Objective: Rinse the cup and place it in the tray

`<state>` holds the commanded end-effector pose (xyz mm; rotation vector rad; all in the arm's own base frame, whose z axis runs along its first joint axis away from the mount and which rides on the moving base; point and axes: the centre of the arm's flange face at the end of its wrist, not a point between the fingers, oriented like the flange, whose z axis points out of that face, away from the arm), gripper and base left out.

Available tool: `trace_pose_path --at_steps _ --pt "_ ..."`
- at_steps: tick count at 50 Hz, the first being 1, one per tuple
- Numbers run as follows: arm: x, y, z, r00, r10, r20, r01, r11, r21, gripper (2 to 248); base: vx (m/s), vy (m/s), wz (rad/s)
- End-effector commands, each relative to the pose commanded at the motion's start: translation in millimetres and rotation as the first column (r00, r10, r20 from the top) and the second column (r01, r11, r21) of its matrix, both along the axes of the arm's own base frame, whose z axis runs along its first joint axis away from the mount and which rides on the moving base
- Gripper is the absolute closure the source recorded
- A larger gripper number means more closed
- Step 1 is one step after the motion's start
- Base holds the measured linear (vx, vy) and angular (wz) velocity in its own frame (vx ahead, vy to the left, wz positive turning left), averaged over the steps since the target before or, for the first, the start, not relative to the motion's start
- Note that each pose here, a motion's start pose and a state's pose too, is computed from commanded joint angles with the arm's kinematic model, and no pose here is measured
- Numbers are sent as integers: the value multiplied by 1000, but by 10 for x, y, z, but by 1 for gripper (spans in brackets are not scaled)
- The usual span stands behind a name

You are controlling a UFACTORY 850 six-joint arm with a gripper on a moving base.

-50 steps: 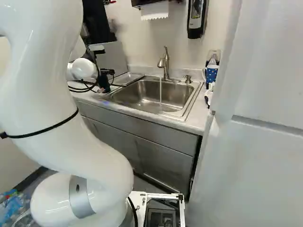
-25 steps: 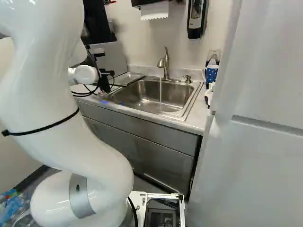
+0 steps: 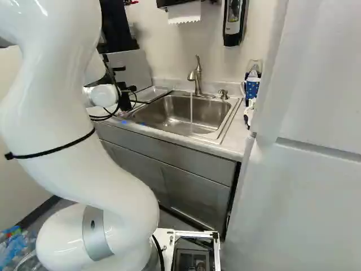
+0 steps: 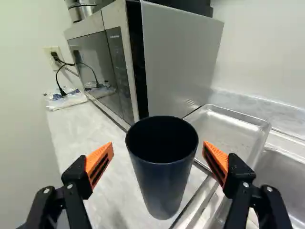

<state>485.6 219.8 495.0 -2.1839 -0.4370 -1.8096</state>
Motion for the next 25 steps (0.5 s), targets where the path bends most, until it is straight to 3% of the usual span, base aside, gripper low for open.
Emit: trace_pose_path --at_steps 25 --pt "21 -17 -169 998 -7 58 5 1000 24 3 0 0 0"
